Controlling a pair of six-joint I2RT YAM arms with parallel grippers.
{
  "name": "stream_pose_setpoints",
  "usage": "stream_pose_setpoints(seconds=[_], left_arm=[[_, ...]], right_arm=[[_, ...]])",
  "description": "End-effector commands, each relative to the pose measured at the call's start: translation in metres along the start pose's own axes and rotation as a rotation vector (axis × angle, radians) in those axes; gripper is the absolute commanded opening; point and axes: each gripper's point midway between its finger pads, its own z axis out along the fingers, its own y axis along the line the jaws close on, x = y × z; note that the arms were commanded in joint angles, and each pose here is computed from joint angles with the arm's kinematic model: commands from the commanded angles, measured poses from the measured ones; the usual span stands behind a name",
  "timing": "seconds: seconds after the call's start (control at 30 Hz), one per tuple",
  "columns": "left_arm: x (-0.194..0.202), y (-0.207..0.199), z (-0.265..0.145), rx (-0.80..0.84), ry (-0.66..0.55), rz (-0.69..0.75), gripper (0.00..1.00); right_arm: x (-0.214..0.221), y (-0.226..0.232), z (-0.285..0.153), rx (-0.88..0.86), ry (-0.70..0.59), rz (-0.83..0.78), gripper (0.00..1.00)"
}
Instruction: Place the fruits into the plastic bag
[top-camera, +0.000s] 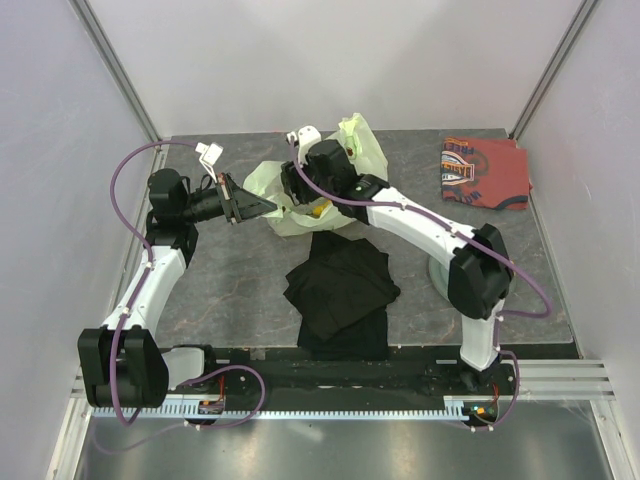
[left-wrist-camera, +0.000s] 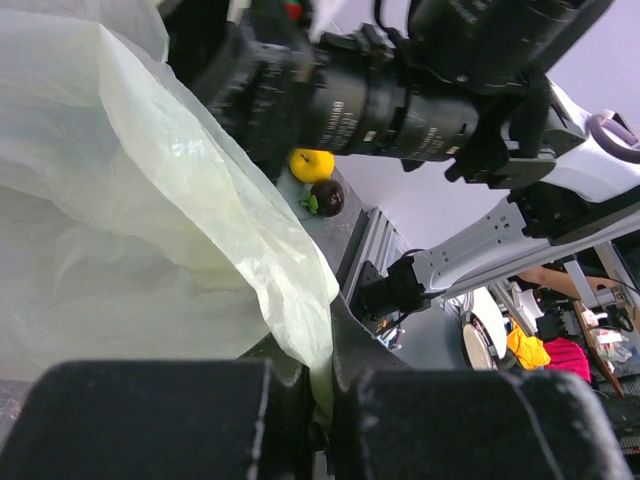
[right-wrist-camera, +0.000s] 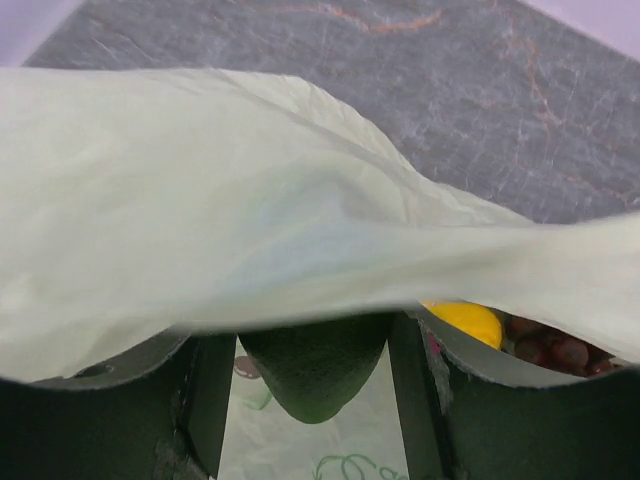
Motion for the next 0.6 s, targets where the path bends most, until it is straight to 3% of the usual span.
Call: stream_pose_setpoints(seconds=[0.0,0.33,0.43,0.57], left_arm=[[-0.011,-0.003,0.001,0.003,-0.017,0.079,0.01],[-0.012,-0.006,0.001,0.008,-0.017,0.083,0.02],[-0.011,-0.005,0.0,0.006,-0.017,0.082,0.01],[-0.011,-0.005,0.001,0.007,-0.016,0.079,0.02]], right_arm=[[0.03,-0.014,0.017,0.084,0.112,0.021,0.1],[0.082,-0.027,0.036,0.118,0.222,0.049,0.1],[0.091,-0.029,0.044,0.123,0.24,0.061,0.14],[0.102,-0.036,0.051,0.142,0.261,0.095,0.27]])
